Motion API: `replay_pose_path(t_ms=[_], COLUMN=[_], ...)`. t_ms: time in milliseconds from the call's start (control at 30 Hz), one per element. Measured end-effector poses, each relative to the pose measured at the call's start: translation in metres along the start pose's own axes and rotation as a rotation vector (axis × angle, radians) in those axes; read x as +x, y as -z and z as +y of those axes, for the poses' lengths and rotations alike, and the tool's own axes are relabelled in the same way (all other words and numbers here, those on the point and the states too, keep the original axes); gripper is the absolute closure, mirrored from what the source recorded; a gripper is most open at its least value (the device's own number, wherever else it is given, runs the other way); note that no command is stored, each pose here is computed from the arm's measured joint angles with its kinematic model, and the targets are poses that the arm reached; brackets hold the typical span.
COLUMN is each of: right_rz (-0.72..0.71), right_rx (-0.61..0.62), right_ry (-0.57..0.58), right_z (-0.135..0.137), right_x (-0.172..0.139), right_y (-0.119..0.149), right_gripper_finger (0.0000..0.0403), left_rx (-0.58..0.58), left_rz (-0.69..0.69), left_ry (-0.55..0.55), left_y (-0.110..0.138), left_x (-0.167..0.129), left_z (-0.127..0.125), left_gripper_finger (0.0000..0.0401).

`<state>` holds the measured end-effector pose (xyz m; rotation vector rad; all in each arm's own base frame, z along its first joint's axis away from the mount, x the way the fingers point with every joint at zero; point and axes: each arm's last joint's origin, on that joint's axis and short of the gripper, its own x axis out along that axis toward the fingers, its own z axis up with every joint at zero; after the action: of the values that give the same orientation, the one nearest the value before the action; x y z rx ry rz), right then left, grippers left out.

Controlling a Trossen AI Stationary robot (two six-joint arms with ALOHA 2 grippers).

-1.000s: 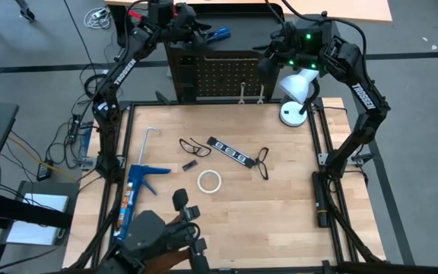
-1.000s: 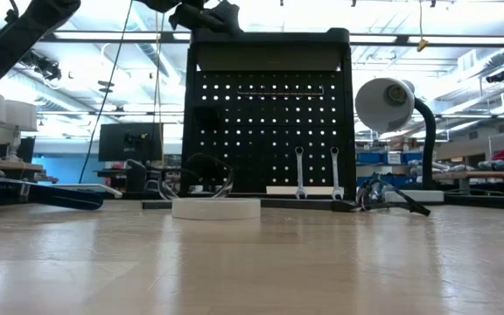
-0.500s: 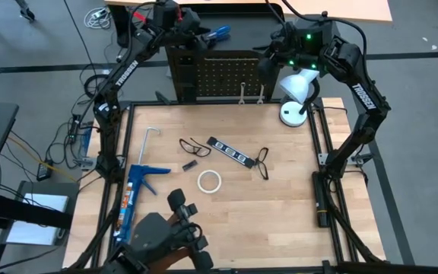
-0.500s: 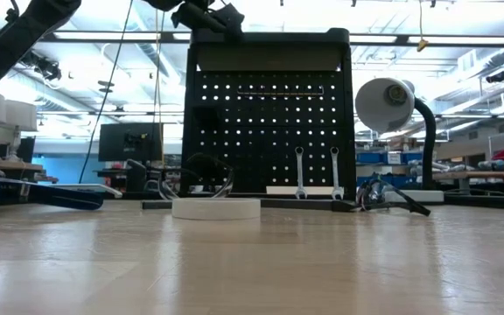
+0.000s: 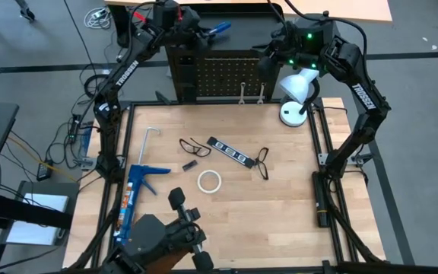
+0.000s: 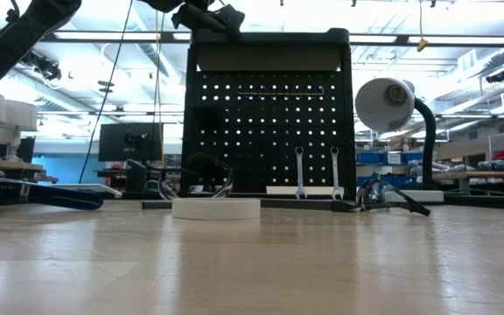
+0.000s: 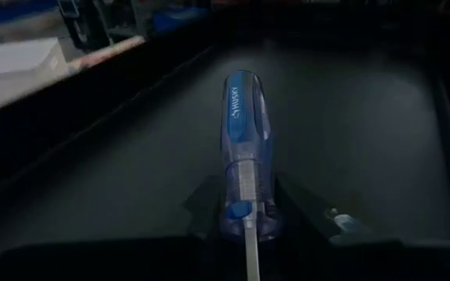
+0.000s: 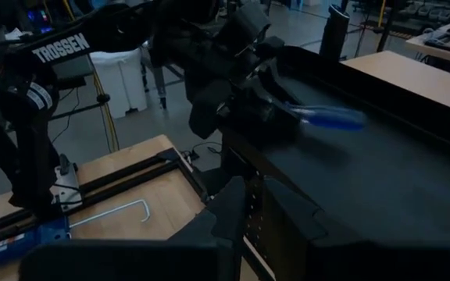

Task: Hang tools onto peg board
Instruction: Remove the blue screwdriver from the top of the peg board

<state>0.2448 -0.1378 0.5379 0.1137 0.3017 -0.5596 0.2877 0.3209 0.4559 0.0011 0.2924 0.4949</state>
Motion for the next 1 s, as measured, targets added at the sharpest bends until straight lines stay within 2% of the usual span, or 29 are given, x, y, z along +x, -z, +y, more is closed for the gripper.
replay_pose_path(t_ms=[533,800,1000], right_rz=[-0.002,-0.001,-0.001], right_rx=[0.005,0.007,0.007], right_ry=[0.000,0.000,0.000], right_z=[0.000,0.000,0.000], right_x=[0.000,0.000,0.000], right_y=[0.000,0.000,0.000], right_gripper_finger=[0.0355,0.0355,0.0355], left_rx=[0.017,0.032,0.019], left_rz=[-0.133,-0.192,-0.201], left_ry=[-0.022,-0.070,-0.071], left_y=[-0.016,-0.024,-0.027], left_x=[-0.006,-0.011,-0.016], left_z=[0.000,0.002,0.001], left_gripper_finger=[0.0313,0.0313,0.0313])
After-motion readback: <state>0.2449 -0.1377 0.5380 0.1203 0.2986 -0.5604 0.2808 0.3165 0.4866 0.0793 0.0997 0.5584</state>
